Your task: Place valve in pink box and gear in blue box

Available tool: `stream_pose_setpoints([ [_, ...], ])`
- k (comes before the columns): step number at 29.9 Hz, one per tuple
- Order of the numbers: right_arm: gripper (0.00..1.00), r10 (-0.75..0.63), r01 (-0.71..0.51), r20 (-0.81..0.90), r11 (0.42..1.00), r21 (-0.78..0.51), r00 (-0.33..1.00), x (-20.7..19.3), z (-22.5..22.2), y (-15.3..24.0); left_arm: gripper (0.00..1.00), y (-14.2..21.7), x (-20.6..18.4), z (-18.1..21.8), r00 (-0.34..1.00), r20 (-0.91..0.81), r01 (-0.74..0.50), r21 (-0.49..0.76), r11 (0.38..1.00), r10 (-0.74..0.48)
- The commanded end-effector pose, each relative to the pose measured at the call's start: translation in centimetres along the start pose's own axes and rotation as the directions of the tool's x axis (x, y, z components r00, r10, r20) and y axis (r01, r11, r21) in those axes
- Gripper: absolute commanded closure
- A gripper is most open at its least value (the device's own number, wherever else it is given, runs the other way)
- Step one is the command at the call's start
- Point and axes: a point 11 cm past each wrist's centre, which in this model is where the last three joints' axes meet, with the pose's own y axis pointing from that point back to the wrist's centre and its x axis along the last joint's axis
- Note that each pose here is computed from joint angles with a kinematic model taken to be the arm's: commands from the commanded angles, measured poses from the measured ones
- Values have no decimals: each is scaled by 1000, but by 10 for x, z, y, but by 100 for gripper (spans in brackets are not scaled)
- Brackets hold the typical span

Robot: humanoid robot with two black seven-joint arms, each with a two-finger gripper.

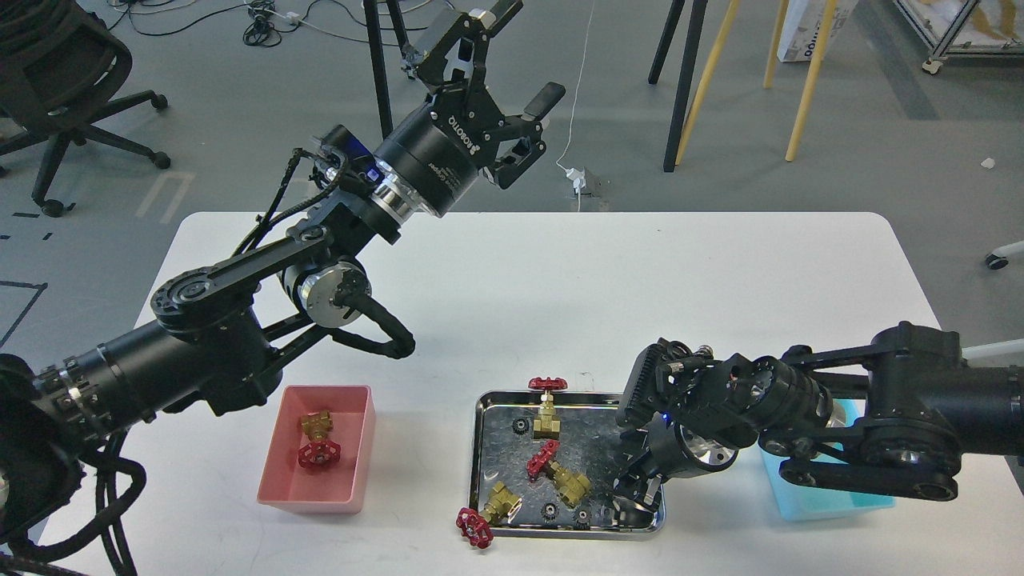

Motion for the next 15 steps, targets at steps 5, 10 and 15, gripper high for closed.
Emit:
stream_pose_setpoints([
  [5,42,-7,7,5,1000,27,1000,-4,-10,-8,5,2,1,-2,1000,-5,-3,4,1000,3],
  [10,45,-11,11,-4,1000,20,1000,-5,-10,-11,5,3,1,-4,1000,-7,-6,6,1000,6],
  [15,46,-18,18,3,1000,11,1000,-7,-6,-13,5,3,1,-4,1000,-8,-5,6,1000,5],
])
